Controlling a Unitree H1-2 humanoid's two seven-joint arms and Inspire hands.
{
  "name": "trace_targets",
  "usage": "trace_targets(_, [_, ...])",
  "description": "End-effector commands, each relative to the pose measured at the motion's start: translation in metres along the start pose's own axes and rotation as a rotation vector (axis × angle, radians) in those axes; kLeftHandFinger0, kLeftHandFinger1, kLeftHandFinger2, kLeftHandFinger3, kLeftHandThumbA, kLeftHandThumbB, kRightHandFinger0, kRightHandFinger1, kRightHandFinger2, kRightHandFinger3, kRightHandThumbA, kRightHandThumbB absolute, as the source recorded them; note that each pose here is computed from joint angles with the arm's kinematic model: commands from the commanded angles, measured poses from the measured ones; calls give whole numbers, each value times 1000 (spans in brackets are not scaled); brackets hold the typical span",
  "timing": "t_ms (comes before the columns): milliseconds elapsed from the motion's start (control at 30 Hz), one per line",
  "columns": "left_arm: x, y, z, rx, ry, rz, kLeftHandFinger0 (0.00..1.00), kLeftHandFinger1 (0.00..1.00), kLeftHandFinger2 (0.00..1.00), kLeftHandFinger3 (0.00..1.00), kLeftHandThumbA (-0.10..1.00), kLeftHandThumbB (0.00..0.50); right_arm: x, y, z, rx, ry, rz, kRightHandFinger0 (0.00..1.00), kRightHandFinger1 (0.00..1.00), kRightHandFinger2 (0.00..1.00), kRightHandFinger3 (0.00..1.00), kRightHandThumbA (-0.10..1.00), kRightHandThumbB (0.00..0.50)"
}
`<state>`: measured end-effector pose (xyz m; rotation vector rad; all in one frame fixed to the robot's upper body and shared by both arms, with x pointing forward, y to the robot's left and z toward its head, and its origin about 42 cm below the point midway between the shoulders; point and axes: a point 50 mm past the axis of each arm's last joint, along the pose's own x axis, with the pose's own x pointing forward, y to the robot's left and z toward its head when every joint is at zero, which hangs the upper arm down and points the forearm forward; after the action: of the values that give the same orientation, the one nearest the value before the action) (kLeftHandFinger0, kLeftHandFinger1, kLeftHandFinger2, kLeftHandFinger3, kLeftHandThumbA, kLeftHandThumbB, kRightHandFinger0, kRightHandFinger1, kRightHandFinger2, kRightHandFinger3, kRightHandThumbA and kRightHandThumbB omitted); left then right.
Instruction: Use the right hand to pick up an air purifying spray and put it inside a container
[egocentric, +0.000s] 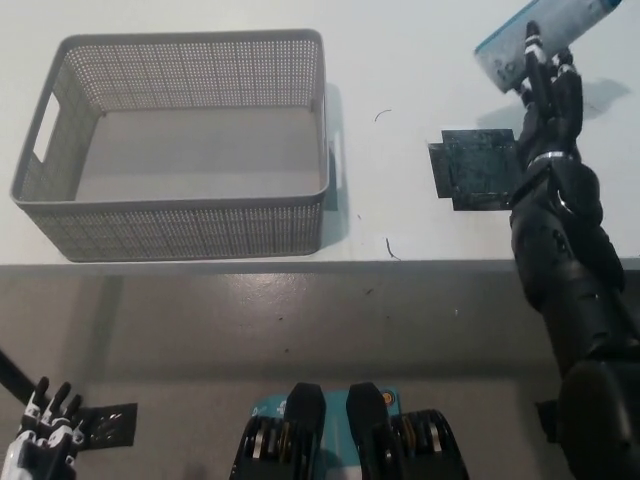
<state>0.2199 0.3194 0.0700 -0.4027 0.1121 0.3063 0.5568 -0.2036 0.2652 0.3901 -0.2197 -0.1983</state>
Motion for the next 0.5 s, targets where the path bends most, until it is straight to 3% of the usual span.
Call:
trace_targets(0, [1, -8, 7, 60, -3, -70, 995, 1000, 1000, 1000, 112, 500, -21, 157, 179, -73, -525, 416, 470, 399, 389, 340, -100, 448])
trace_targets(100, [1, -9, 8, 73, -4, -86, 987, 1000, 1000, 1000, 113, 479, -34, 180, 171, -142, -501, 504, 428, 370, 371, 355, -100, 441])
trace_targets(267, [2, -10, 10, 75, -3, -74, 984, 1000, 1000, 1000, 24, 433, -46, 200, 141, -256, -427, 595, 452, 378, 384, 366, -100, 454])
trace_targets(367, [4, -10, 8, 48, -2, -73, 995, 1000, 1000, 1000, 18, 493, -50, 208, 112, -312, -387, 633, 378, 299, 325, 334, -100, 469])
trace_targets(433, [4, -10, 8, 27, -3, -76, 1000, 1000, 1000, 1000, -19, 500, -51, 209, 102, -317, -347, 648, 364, 283, 312, 333, -100, 468])
trace_targets(467, [4, -10, 7, 23, -5, -75, 1000, 1000, 1000, 1000, -22, 500, -52, 212, 89, -333, -302, 664, 404, 304, 306, 334, -100, 463])
